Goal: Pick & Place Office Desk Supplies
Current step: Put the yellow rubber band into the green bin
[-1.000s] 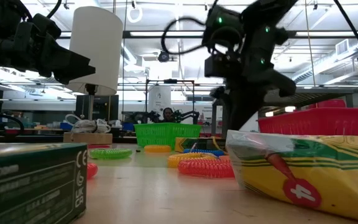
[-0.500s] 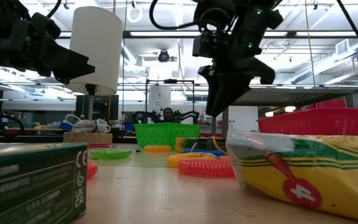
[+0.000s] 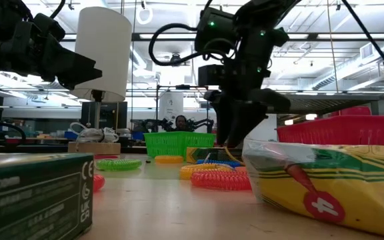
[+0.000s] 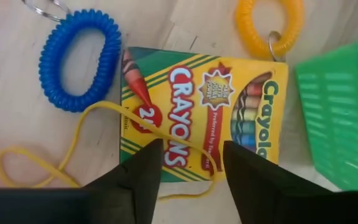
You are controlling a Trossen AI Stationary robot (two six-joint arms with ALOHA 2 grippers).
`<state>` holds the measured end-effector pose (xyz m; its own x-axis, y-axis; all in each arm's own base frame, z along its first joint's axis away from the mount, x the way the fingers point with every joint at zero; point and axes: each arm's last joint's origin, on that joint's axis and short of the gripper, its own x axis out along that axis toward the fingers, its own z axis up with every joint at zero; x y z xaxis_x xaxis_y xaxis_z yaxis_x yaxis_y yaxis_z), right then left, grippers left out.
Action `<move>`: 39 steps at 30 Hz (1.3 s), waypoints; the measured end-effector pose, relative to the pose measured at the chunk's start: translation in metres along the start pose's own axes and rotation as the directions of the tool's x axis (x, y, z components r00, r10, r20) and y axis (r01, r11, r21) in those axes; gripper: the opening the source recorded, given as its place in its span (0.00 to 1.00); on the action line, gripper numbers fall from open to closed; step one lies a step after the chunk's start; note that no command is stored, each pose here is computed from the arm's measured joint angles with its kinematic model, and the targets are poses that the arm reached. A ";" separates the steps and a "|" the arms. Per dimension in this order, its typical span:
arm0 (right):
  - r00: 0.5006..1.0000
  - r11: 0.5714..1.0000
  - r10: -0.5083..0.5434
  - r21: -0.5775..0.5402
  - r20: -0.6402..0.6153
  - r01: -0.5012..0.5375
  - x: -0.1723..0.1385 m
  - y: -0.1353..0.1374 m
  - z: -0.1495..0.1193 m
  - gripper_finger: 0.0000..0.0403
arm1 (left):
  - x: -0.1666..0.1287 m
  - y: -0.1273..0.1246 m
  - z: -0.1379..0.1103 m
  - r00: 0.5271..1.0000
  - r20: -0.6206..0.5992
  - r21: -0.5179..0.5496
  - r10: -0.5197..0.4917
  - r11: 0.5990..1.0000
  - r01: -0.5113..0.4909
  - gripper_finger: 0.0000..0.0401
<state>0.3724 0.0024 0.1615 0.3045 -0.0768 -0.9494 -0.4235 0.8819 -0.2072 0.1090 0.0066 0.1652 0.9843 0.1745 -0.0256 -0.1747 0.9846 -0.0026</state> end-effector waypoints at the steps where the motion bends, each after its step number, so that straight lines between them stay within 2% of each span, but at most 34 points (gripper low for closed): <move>1: 1.000 1.000 0.000 -0.010 0.001 0.000 0.000 0.000 0.001 0.44 | 0.000 0.000 0.000 1.000 0.000 0.000 0.000 1.000 0.000 0.60; 8: 0.999 0.998 0.048 -0.038 -0.003 -0.048 0.001 0.000 -0.002 0.32 | 0.000 0.000 0.000 1.000 0.000 0.001 0.000 1.000 0.000 0.60; 12: 0.998 0.997 0.068 -0.039 -0.007 -0.068 0.001 0.001 -0.002 0.20 | 0.000 0.000 0.000 1.000 0.000 0.006 0.000 1.000 0.000 0.60; 15: 0.997 0.997 0.072 -0.041 -0.013 -0.072 0.001 0.002 -0.003 0.06 | 0.000 0.000 0.000 1.000 0.000 0.006 0.000 1.000 0.000 0.60; 17: 0.997 0.997 0.071 -0.042 -0.014 -0.071 0.001 0.002 -0.003 0.02 | 0.000 0.000 0.000 1.000 0.000 0.006 0.000 1.000 0.000 0.60; 22: 0.995 0.995 0.084 -0.047 -0.048 -0.086 -0.005 0.003 0.000 0.01 | 0.000 0.000 0.000 1.000 0.000 0.005 0.000 1.000 0.000 0.60; 25: 0.995 0.996 0.049 -0.074 -0.082 -0.055 -0.013 0.006 0.007 0.01 | 0.000 0.000 0.000 1.000 0.000 0.005 0.000 1.000 0.000 0.60; 32: 0.996 0.988 0.027 -0.150 -0.083 -0.039 -0.027 0.026 0.024 0.01 | 0.000 0.000 0.000 1.000 0.000 0.005 0.000 1.000 0.000 0.60; 35: 0.997 0.980 0.030 -0.196 -0.074 -0.044 -0.028 0.038 0.029 0.04 | 0.000 0.000 0.000 1.000 0.000 0.007 0.000 1.000 0.000 0.60; 39: 0.997 0.965 -0.023 -0.261 -0.074 0.003 -0.023 0.053 0.037 0.14 | 0.000 0.000 0.000 1.000 0.000 0.010 0.000 1.000 0.000 0.60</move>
<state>0.3744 0.0681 0.1815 0.2507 -0.1314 -0.9591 -0.6303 0.7299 -0.2647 0.1089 0.0066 0.1652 0.9843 0.1748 -0.0257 -0.1747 0.9846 0.0077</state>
